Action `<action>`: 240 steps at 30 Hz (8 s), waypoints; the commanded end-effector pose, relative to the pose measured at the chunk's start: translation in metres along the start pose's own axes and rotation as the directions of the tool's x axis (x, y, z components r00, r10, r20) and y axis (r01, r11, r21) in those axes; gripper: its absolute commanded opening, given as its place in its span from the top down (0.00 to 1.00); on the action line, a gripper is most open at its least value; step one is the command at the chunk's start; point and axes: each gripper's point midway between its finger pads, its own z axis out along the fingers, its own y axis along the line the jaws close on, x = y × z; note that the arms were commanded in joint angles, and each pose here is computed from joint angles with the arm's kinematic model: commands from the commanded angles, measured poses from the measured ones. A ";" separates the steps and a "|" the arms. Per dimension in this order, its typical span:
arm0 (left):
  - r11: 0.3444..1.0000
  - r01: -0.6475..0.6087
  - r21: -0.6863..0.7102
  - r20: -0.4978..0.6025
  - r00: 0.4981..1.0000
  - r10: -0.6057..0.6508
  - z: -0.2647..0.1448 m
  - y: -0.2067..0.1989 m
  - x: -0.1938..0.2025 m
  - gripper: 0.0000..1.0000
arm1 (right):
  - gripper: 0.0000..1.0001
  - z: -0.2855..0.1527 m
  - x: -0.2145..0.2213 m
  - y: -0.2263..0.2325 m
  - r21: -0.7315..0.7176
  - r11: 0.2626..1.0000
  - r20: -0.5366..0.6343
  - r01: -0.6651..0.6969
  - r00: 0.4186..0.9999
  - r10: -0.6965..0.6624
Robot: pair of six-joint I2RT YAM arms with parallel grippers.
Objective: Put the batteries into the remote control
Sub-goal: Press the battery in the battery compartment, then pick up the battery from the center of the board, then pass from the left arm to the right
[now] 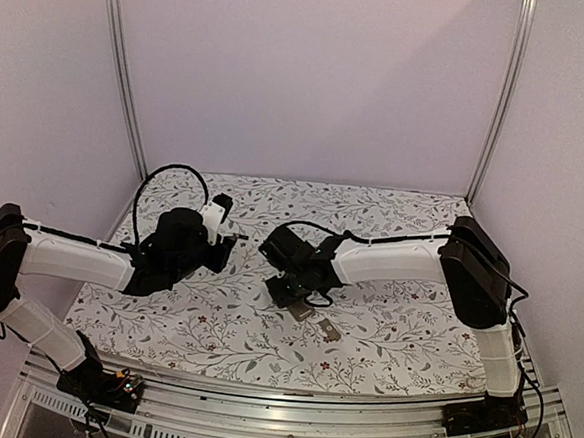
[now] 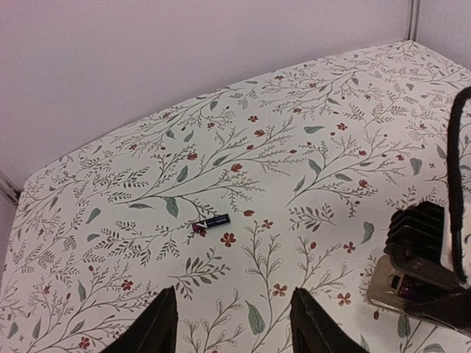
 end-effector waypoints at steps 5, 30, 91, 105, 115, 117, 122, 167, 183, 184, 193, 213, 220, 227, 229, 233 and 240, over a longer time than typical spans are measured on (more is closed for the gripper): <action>1.000 -0.014 -0.007 0.007 1.000 0.014 0.001 0.000 -0.003 0.48 | 0.79 0.000 0.016 0.013 -0.071 0.994 -0.088 0.078 0.993 -0.084; 0.995 0.093 0.046 -0.358 0.931 -0.071 0.096 0.023 0.054 0.38 | 0.62 -0.093 -0.068 -0.040 -0.191 0.980 0.243 0.055 0.970 -0.007; 0.731 -0.087 0.676 -0.391 0.799 0.457 0.168 0.030 0.106 0.73 | 0.54 -0.080 -0.024 -0.035 -0.264 0.957 0.197 0.119 0.978 -0.068; 0.686 -0.121 0.717 -0.179 0.920 0.349 0.132 0.008 0.021 1.00 | 0.54 -0.109 -0.048 -0.056 -0.379 0.925 0.273 0.026 0.958 0.085; 0.559 -0.396 0.728 0.179 0.897 0.403 0.030 -0.081 -0.081 1.00 | 0.48 -0.196 -0.096 -0.080 -0.559 0.829 0.442 0.019 0.852 0.279; 0.522 -0.449 0.725 0.276 0.884 0.378 0.003 -0.094 -0.101 1.00 | 0.45 -0.214 -0.102 -0.077 -0.588 0.808 0.465 0.042 0.835 0.295; 0.451 -0.558 0.697 0.431 0.828 0.358 -0.047 -0.116 -0.130 1.00 | 0.41 -0.240 -0.104 -0.072 -0.617 0.783 0.494 0.082 0.814 0.304; 0.642 -0.203 0.739 0.470 0.839 -0.275 -0.106 -0.133 -0.188 1.00 | 0.48 -0.291 -0.117 -0.061 -0.624 0.750 0.658 0.220 0.666 0.352; 0.596 -0.093 0.797 0.409 0.810 -0.420 -0.105 -0.140 -0.182 1.00 | 0.56 -0.289 -0.115 -0.030 -0.668 0.685 0.648 0.291 0.679 0.344; 0.592 -0.094 0.801 0.408 0.810 -0.422 -0.105 -0.140 -0.182 1.00 | 0.56 -0.291 -0.114 -0.027 -0.667 0.679 0.654 0.306 0.677 0.338; 0.565 -0.106 0.818 0.399 0.813 -0.425 -0.105 -0.148 -0.184 1.00 | 0.55 -0.304 -0.114 -0.026 -0.628 0.692 0.706 0.356 0.635 0.315; 0.533 -0.107 0.839 0.377 0.820 -0.429 -0.106 -0.156 -0.180 1.00 | 0.79 -0.296 -0.115 -0.031 -0.620 0.715 0.701 0.321 0.637 0.322; 0.532 -0.112 0.839 0.389 0.807 -0.443 -0.109 -0.154 -0.183 1.00 | 0.66 -0.290 -0.112 -0.031 -0.628 0.716 0.688 0.305 0.648 0.327; 0.513 -0.105 0.852 0.367 0.818 -0.443 -0.107 -0.158 -0.179 1.00 | 0.79 -0.301 -0.115 -0.032 -0.616 0.717 0.710 0.325 0.623 0.328; 0.509 -0.099 0.855 0.359 0.821 -0.443 -0.106 -0.159 -0.176 1.00 | 0.78 -0.304 -0.116 -0.033 -0.614 0.717 0.715 0.329 0.617 0.330; 0.508 -0.096 0.856 0.355 0.823 -0.444 -0.106 -0.159 -0.175 1.00 | 0.82 -0.304 -0.115 -0.033 -0.618 0.716 0.712 0.326 0.619 0.332; 0.545 -0.074 0.835 0.338 0.851 -0.402 -0.096 -0.158 -0.167 0.65 | 1.00 -0.297 -0.118 -0.038 -0.620 0.738 0.683 0.268 0.647 0.339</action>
